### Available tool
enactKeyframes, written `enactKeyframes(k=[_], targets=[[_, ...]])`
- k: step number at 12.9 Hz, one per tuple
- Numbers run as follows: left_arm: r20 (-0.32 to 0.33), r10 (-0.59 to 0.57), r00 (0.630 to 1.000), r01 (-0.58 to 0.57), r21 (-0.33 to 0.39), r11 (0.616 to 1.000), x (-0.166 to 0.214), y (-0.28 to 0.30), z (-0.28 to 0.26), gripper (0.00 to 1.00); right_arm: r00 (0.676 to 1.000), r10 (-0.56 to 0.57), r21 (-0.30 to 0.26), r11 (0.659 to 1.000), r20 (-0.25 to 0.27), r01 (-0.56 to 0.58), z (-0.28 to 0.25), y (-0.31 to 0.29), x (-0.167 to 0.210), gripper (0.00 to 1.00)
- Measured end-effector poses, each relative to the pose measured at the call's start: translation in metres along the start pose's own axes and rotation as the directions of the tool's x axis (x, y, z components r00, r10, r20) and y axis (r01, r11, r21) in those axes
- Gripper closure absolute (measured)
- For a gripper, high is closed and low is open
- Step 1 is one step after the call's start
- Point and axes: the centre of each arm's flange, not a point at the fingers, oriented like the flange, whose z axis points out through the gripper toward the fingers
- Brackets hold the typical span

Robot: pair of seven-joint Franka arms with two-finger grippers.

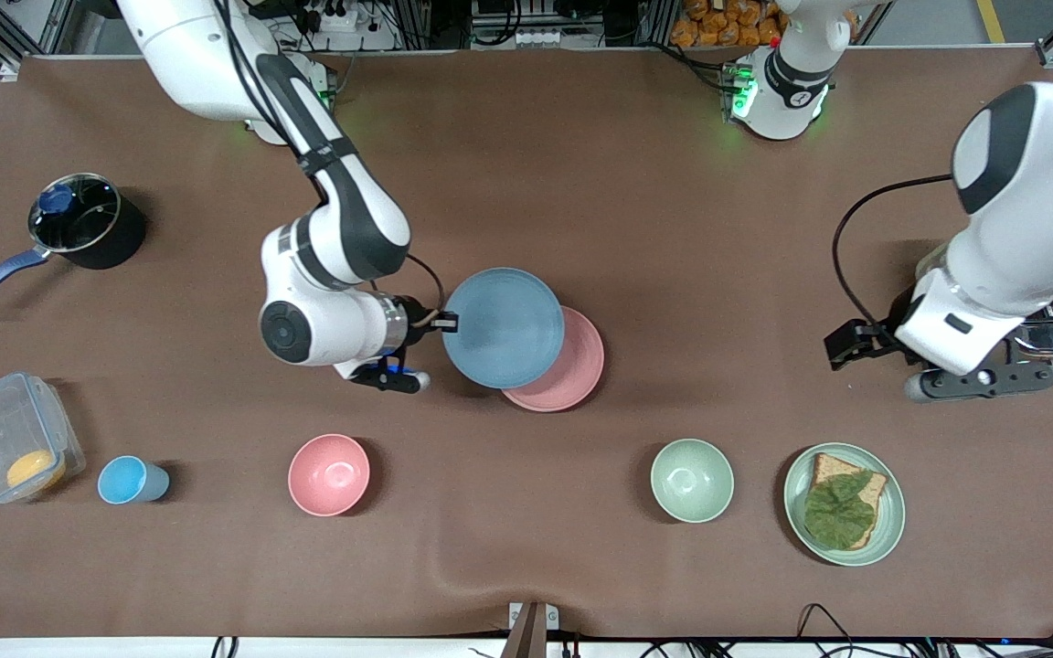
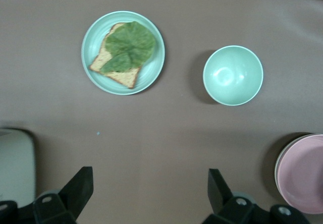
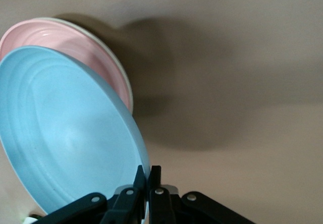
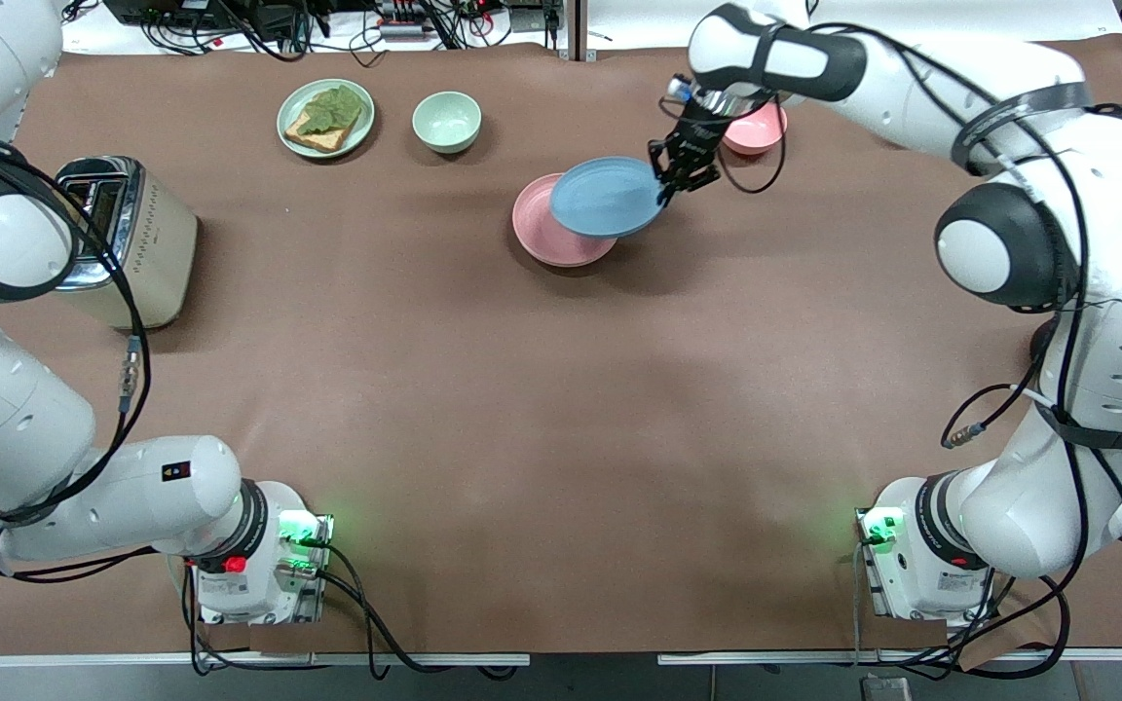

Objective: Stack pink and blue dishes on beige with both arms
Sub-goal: 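Lower the blue plate onto the pink plate and open the right gripper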

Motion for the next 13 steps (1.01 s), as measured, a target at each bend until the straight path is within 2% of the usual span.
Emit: enactKeyframes(k=[3, 9, 13], targets=[[0.015, 0.002, 1.0, -0.002, 0.024, 1.0, -0.013, 0.001, -0.025, 0.0, 1.0, 0.0, 0.03, 1.0, -0.001, 0.0, 0.039, -0.02, 0.002, 0.95], [-0.06, -0.001, 0.998, 0.004, 0.046, 0.999, -0.03, -0.023, -0.084, 0.0, 1.0, 0.011, 0.055, 0.998, -0.026, -0.01, 0.056, -0.026, 0.01, 0.95], [-0.024, 0.032, 0.999, -0.031, 0.067, 0.997, -0.039, -0.038, -0.094, 0.0, 0.999, 0.021, 0.06, 0.998, -0.047, -0.018, 0.065, -0.023, 0.018, 0.95]])
